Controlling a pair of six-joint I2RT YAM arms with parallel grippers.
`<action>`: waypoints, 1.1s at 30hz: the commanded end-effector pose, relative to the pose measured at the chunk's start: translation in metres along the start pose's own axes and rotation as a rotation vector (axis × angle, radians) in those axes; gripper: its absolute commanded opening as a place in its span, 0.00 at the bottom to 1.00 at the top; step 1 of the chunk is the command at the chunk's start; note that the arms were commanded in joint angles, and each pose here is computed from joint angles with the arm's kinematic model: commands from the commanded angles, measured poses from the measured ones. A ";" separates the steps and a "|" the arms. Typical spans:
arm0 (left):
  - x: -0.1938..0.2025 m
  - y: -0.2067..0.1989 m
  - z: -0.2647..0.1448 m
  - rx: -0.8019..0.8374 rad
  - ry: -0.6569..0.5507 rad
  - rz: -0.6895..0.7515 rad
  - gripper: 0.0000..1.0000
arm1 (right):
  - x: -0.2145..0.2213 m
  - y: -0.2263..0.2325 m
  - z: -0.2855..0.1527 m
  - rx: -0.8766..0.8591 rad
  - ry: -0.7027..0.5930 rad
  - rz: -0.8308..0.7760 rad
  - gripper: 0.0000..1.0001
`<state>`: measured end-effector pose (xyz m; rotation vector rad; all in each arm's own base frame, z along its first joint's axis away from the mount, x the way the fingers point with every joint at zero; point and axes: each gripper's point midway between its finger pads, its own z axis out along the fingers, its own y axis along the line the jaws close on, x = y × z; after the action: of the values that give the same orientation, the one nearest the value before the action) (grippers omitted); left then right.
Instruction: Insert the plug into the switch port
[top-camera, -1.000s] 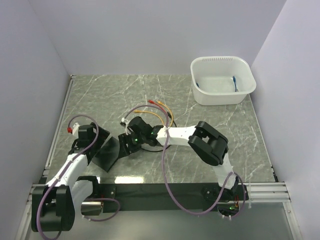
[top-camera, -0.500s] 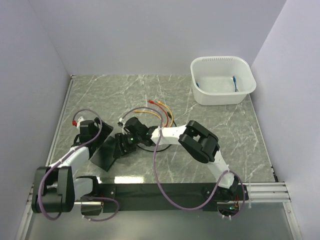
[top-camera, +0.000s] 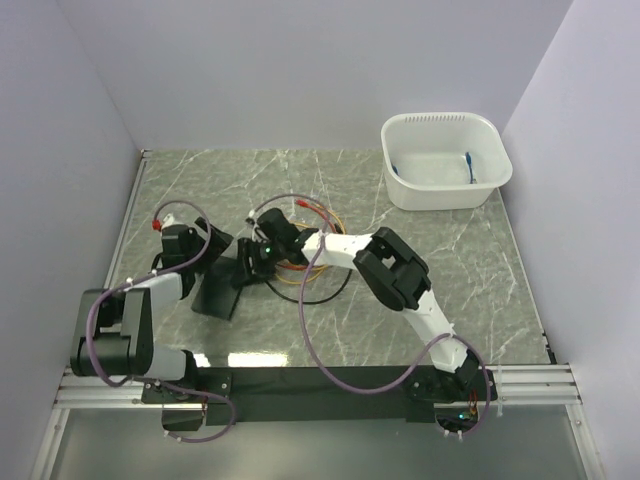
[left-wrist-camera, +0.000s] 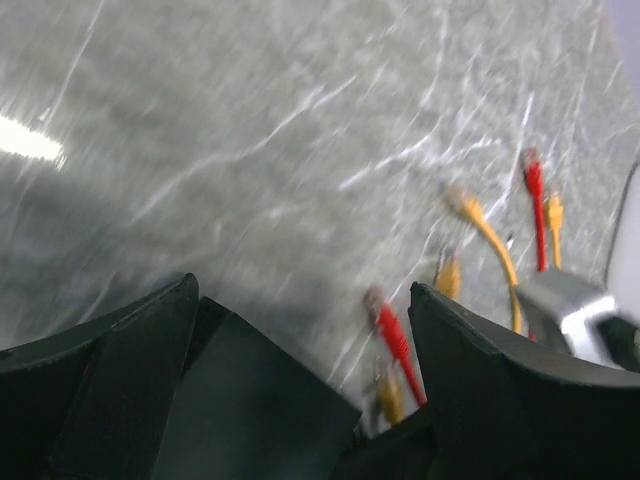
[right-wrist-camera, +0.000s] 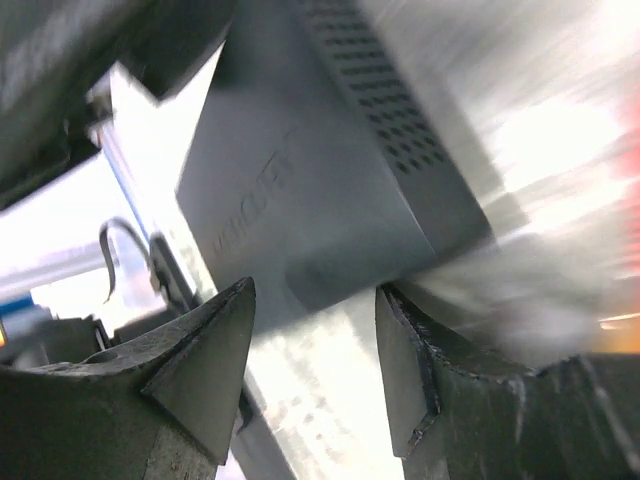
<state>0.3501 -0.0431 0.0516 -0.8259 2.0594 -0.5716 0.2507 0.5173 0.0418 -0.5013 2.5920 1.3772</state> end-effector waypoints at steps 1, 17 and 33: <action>0.005 -0.034 0.008 0.132 0.077 -0.001 0.92 | -0.081 0.006 -0.018 -0.040 -0.193 -0.050 0.58; 0.002 -0.110 0.073 0.357 0.186 0.076 0.90 | -0.112 -0.009 -0.029 -0.007 -0.228 -0.065 0.57; -0.027 -0.122 0.062 0.306 0.102 0.141 0.92 | -0.130 0.023 -0.071 0.029 -0.276 -0.270 0.58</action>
<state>0.4558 -0.1150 0.0827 -0.5313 2.0706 -0.8784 0.3451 0.4896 0.0477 -0.4949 2.4771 1.2064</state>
